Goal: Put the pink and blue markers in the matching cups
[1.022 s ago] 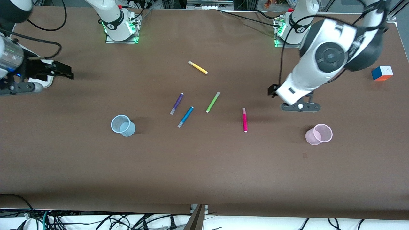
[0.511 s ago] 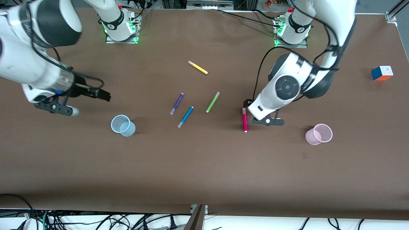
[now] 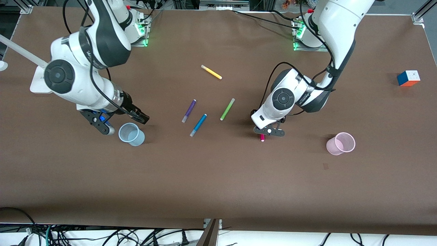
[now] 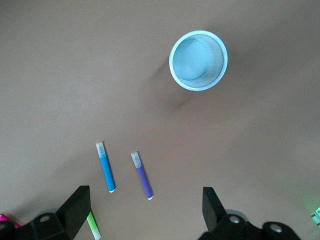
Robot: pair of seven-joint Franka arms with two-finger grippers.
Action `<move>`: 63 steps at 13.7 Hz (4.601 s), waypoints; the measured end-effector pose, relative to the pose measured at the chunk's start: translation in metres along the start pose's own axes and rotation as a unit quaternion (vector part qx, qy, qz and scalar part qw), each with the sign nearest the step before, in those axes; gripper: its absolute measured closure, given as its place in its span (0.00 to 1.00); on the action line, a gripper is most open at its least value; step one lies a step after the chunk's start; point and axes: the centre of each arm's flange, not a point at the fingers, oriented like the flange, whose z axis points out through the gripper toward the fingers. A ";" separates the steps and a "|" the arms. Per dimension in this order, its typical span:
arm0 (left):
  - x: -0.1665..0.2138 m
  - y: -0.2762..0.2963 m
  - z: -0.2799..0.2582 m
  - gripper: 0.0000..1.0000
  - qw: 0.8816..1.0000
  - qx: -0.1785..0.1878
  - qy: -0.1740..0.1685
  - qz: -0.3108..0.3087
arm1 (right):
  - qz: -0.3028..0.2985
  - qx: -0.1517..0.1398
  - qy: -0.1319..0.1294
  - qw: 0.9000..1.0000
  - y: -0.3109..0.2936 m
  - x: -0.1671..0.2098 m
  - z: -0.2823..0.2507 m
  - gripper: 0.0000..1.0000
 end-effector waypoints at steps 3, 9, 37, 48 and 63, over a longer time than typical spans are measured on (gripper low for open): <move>-0.002 0.001 0.030 0.00 1.000 0.007 0.007 0.018 | 0.005 -0.002 -0.001 1.000 0.000 0.002 0.003 0.01; -0.006 0.014 0.036 0.43 0.999 0.024 0.019 0.043 | 0.007 -0.005 -0.003 1.000 0.000 0.001 0.004 0.00; 0.014 -0.201 -0.159 0.82 0.841 0.283 -0.341 0.310 | -0.019 0.018 0.037 0.999 -0.119 -0.094 0.268 0.00; 0.075 -0.239 -0.109 0.82 0.766 0.357 -0.346 0.408 | -0.030 0.009 0.035 0.999 -0.120 -0.102 0.290 0.82; 0.070 -0.272 -0.062 0.65 0.795 0.278 -0.351 0.409 | -0.153 -0.060 0.025 0.986 0.019 0.029 0.020 0.83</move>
